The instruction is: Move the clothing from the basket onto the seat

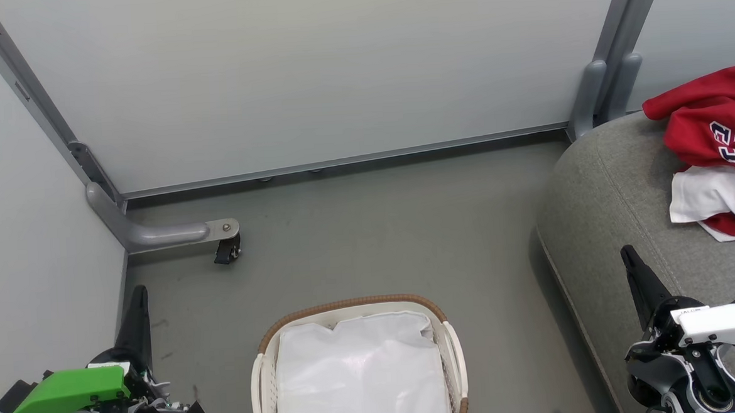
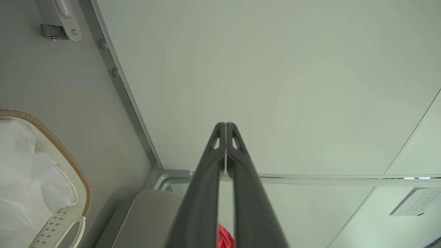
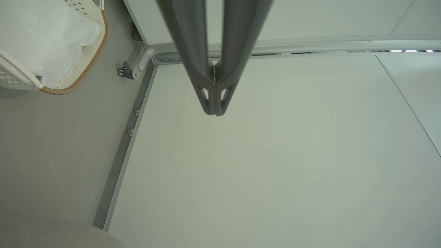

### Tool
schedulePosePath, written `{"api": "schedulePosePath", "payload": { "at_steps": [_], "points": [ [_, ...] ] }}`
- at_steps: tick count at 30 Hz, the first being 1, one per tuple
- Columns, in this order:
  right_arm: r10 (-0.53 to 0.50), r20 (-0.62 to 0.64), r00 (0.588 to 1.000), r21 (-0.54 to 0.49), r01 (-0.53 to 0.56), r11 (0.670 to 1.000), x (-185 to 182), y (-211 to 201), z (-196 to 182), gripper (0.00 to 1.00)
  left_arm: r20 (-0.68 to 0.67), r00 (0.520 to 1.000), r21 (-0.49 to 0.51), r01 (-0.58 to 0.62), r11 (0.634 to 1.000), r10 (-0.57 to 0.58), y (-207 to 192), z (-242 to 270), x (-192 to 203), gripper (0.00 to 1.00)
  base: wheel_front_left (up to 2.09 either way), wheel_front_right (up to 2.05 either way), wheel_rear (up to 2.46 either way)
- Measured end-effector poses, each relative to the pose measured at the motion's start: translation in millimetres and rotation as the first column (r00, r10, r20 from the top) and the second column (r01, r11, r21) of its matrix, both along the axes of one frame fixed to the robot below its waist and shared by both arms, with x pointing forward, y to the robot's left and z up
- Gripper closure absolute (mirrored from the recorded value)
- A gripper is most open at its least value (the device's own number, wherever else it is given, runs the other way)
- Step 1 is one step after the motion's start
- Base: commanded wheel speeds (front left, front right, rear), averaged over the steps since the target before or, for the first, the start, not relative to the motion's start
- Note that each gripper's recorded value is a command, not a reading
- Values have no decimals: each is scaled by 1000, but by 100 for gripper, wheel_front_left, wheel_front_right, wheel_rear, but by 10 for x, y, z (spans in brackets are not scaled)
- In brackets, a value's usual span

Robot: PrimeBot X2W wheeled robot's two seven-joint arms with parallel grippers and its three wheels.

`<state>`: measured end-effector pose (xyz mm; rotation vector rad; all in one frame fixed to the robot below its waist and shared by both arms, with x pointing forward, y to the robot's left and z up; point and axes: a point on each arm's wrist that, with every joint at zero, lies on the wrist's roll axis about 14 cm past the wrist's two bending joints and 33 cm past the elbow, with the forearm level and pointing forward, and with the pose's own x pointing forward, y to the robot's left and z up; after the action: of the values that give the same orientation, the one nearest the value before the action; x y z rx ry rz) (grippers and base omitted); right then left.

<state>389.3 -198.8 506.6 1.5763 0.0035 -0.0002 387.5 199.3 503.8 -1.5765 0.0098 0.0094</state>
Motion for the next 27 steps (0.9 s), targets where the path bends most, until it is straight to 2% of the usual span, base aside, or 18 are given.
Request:
{"api": "schedulePosePath", "payload": {
  "at_steps": [27],
  "points": [
    [0, 0, 1000, 0, 0, 1000, 0, 0, 0, 100, 0, 1000, 0, 0, 1000, 0, 0, 0, 0, 100, 0, 0, 0]
  ]
}}
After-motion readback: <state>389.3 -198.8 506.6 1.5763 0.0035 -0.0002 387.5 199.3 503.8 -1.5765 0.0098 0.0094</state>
